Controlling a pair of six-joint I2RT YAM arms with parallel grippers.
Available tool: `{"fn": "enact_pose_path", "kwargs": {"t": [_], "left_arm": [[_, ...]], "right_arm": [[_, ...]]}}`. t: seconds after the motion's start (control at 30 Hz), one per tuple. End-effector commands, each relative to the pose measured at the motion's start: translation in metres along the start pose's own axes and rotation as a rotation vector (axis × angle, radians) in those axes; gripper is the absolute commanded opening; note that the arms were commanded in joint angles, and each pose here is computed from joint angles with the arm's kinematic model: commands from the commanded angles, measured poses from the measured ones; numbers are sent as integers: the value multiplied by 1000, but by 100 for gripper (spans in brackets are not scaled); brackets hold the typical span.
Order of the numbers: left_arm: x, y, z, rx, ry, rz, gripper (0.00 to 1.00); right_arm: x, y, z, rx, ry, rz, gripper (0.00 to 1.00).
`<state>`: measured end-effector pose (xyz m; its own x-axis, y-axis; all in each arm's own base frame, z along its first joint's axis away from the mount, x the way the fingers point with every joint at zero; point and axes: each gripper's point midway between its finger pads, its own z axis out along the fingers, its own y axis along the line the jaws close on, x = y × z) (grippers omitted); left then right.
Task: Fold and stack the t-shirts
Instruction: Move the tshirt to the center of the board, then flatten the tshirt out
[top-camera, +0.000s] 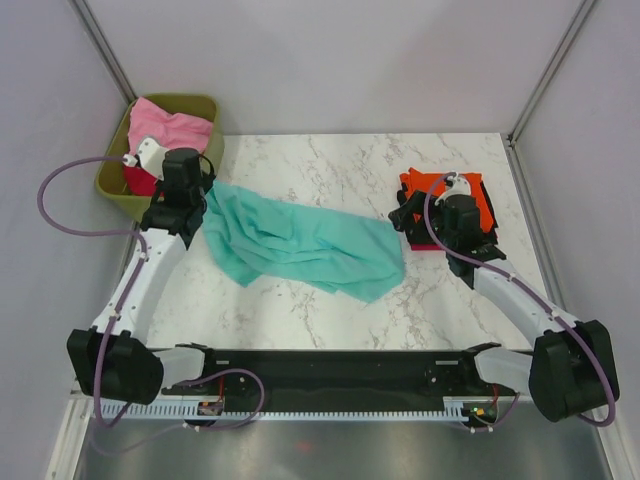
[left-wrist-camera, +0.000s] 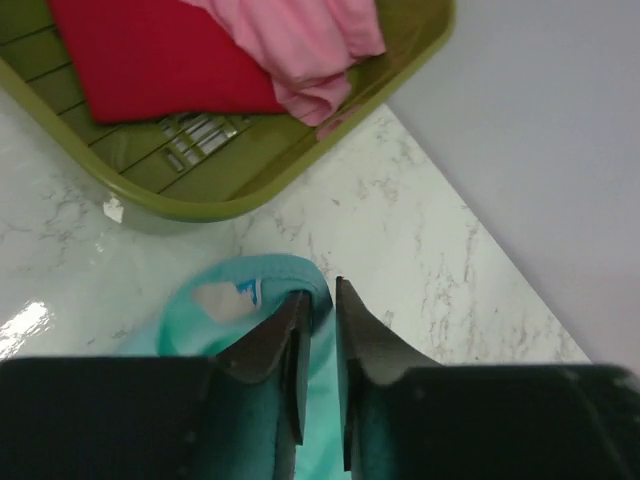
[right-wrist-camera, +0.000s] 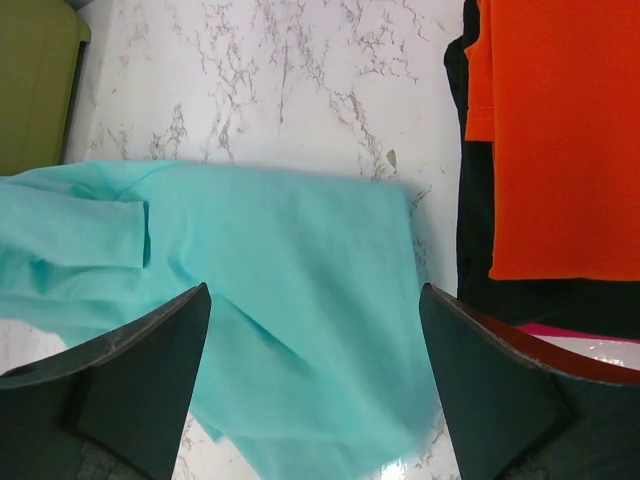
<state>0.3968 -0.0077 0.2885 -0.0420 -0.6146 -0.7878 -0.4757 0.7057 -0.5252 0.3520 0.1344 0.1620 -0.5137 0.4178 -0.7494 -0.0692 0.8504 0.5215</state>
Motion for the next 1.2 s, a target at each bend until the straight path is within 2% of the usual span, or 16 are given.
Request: {"fn": "enact_pose_path", "kwargs": {"t": [0.0, 0.03, 0.07, 0.1, 0.17, 0.33, 0.43, 0.6, 0.67, 0.83, 0.93, 1.03, 1.17], "left_arm": [[1, 10, 10, 0, 58, -134, 25], [1, 10, 10, 4, 61, -130, 34], [1, 8, 9, 16, 70, -123, 59], [1, 5, 8, 29, 75, -118, 69], [4, -3, 3, 71, 108, -104, 78], [16, -8, -16, 144, 179, -118, 79], [39, -2, -30, 172, 251, -151, 79], [106, 11, -55, 184, 427, -217, 79], [131, 14, -66, 195, 453, -188, 80], [167, 24, -69, 219, 470, -172, 83], [173, 24, -65, 251, 449, -149, 83], [188, 25, -65, 279, 479, -137, 83], [191, 20, -68, 316, 502, -102, 82]], "right_arm": [[-10, 17, 2, -38, 3, -30, 92], [-5, 16, 6, -29, 19, -35, 90], [1, 19, 8, -31, 35, -47, 90], [0, 21, 11, -30, 39, -56, 89], [16, 22, 21, -16, 93, -73, 88], [40, 24, 48, 32, 163, -129, 83], [48, 20, 61, 65, 184, -149, 81], [36, -9, 66, 240, 127, -164, 83], [38, -21, 71, 294, 124, -183, 83], [47, -50, 96, 425, 181, -227, 81], [39, -74, 109, 505, 199, -203, 81], [28, -100, 114, 555, 190, -136, 82], [7, -117, 107, 622, 139, -100, 90]]}}
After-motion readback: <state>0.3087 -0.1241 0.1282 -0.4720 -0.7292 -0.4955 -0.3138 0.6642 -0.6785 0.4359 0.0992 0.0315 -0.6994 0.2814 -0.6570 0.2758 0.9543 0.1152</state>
